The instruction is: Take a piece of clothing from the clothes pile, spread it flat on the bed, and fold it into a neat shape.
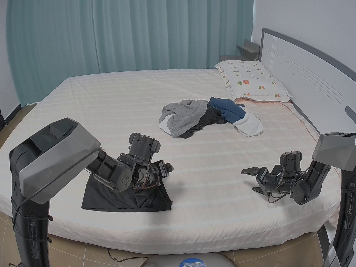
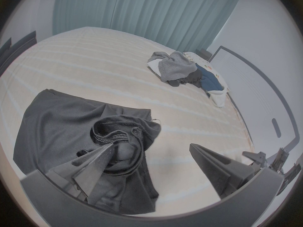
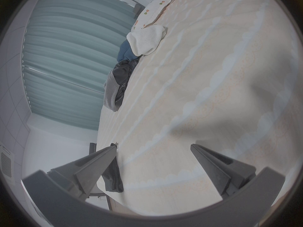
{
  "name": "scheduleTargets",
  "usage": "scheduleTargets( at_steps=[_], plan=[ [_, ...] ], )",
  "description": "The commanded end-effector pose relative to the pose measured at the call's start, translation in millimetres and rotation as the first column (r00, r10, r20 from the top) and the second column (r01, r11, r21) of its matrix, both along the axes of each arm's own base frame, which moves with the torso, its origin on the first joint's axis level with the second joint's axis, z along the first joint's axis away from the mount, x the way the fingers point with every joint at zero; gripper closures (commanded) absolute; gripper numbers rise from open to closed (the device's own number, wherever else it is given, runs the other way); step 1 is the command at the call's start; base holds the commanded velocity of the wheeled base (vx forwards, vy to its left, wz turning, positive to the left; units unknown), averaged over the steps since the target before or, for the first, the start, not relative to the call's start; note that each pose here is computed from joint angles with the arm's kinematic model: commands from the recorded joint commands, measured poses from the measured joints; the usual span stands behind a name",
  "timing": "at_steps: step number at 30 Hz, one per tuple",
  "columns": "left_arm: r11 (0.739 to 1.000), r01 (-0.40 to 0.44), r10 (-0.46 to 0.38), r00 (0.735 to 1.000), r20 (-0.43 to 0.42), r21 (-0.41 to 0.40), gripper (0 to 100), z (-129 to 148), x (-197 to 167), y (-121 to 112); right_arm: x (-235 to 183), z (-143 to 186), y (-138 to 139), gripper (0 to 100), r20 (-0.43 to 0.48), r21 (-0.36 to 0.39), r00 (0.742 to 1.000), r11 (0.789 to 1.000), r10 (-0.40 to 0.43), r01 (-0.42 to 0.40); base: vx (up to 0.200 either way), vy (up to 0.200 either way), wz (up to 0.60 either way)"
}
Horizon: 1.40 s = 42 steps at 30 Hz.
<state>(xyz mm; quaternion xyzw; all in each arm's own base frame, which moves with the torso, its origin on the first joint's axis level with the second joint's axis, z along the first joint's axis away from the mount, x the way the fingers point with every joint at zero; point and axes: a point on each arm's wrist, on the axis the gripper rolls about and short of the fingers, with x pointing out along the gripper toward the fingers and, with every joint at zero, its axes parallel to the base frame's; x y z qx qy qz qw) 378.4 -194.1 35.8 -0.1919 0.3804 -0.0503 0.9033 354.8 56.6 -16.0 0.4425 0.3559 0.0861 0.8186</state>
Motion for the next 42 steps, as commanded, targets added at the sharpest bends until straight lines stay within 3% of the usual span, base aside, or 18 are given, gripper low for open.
scheduleTargets(
  at_steps=[1,7,14,16,24,29,36,37,42],
  plan=[
    [0.998,-0.035,0.037,0.999,0.028,-0.051,0,28,-10,12,-1,-1,0,0,-0.001,-0.006,1.000,1.000,0.004,-0.004,0.000,0.000,0.00],
    [0.982,-0.099,0.105,0.994,0.032,-0.161,0,59,-20,36,-2,-1,0,0,-0.004,-0.006,1.000,1.000,0.004,-0.004,0.000,0.000,0.00],
    [0.960,-0.189,0.182,0.982,-0.052,-0.207,0,48,-21,82,-2,-1,0,0,-0.004,-0.006,1.000,1.000,0.004,-0.004,0.000,0.000,0.00],
    [0.937,-0.241,0.223,0.970,-0.097,-0.252,0,43,-19,98,-2,-1,0,0,-0.004,-0.006,1.000,1.000,0.004,-0.004,0.000,0.000,0.00],
    [0.880,-0.254,0.178,0.960,-0.218,-0.402,0,37,-26,140,-2,-1,0,0,-0.004,-0.008,1.000,1.000,0.005,-0.005,0.000,0.075,0.00],
    [0.858,-0.268,0.193,0.959,-0.210,-0.437,0,32,-21,159,-2,-2,0,0,-0.004,-0.010,1.000,1.000,0.007,-0.007,0.000,0.200,0.00],
    [0.850,-0.274,0.185,0.955,-0.232,-0.451,0,25,-20,165,-2,-2,0,0,0.000,-0.017,1.000,1.000,0.013,-0.013,0.000,0.200,0.00],
    [0.846,-0.289,0.187,0.947,-0.260,-0.448,0,13,-16,170,-2,-2,0,0,0.000,-0.017,1.000,1.000,0.013,-0.013,0.000,0.200,0.00],
    [0.843,-0.300,0.197,0.945,-0.263,-0.447,0,-1,-11,174,-2,-2,0,0,0.001,-0.020,1.000,1.000,0.008,-0.008,0.000,0.200,0.00]
  ],
)
